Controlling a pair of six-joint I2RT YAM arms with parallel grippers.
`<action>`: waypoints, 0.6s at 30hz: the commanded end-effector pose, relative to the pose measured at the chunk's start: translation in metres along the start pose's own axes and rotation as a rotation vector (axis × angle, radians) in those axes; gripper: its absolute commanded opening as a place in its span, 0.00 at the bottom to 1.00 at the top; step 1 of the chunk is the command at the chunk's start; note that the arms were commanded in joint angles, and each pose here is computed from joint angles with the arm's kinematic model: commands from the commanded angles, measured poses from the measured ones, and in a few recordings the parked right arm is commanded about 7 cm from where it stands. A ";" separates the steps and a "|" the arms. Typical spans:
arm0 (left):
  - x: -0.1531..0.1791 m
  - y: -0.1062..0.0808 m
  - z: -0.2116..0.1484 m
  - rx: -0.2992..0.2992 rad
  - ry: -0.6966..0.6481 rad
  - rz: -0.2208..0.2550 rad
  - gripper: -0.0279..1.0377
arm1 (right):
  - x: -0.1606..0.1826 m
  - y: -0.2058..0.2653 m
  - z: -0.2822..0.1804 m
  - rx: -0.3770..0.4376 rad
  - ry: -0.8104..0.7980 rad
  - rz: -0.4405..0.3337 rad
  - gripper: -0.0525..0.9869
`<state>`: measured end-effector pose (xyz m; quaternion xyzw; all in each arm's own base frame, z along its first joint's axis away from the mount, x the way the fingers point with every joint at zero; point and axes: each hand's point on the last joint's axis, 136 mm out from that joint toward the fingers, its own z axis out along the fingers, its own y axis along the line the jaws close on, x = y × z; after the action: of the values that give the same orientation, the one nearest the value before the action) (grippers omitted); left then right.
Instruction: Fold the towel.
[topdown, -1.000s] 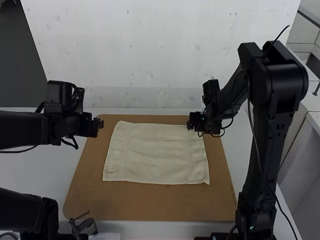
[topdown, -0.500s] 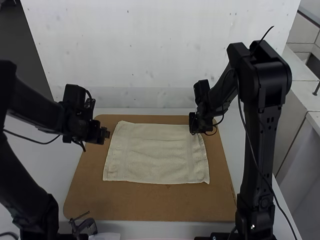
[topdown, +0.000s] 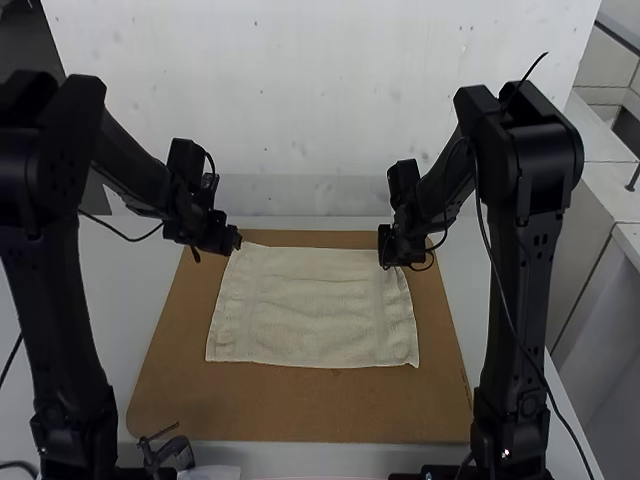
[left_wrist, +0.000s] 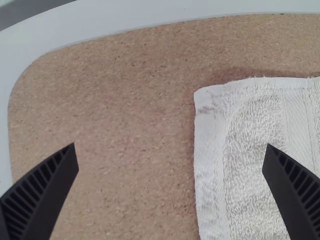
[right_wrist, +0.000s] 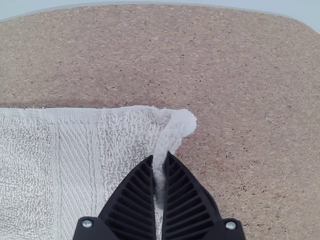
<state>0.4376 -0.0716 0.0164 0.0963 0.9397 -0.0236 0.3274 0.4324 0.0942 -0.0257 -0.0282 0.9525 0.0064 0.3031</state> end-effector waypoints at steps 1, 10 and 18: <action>-0.006 -0.003 0.013 -0.008 0.006 0.001 0.92 | 0.034 -0.012 0.019 0.054 0.094 0.002 0.07; 0.000 -0.015 0.043 0.009 0.049 0.011 0.91 | 0.039 -0.012 0.021 0.063 0.102 -0.007 0.07; 0.003 -0.025 0.053 0.029 0.064 0.023 0.91 | 0.041 -0.011 0.022 0.068 0.106 -0.018 0.07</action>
<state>0.4579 -0.0910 -0.0207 0.1083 0.9481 -0.0233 0.2981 0.4324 0.0945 -0.0266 -0.0291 0.9524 0.0010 0.3034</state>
